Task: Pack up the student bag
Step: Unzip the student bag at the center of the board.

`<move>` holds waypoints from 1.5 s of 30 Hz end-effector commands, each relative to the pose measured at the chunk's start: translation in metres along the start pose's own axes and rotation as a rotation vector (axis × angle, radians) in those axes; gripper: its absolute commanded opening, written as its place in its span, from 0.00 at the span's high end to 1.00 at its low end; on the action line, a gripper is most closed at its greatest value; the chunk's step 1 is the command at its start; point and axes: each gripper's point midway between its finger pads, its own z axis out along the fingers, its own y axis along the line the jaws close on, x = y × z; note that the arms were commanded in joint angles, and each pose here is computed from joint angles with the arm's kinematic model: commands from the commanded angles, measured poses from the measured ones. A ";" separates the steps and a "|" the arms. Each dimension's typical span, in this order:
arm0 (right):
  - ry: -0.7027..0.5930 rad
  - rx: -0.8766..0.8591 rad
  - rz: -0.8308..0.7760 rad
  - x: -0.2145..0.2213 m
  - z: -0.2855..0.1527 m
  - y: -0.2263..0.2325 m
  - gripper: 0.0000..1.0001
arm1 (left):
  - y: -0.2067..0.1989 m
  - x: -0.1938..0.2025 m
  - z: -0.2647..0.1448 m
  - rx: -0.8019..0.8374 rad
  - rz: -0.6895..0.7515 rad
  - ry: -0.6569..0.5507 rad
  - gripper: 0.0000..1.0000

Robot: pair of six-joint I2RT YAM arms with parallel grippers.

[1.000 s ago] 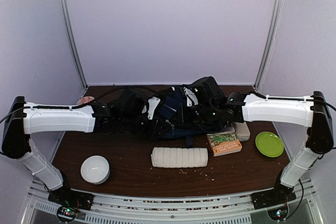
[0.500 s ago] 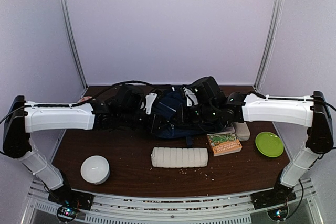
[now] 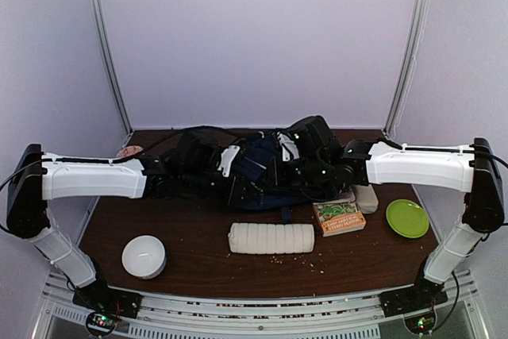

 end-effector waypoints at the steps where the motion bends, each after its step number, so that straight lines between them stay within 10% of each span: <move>1: -0.110 -0.153 -0.028 -0.035 -0.028 0.048 1.00 | 0.002 -0.006 0.002 0.042 -0.022 -0.036 0.65; 45: -0.090 -0.154 -0.037 -0.029 -0.026 0.047 1.00 | 0.012 -0.010 0.001 0.269 -0.184 -0.127 0.70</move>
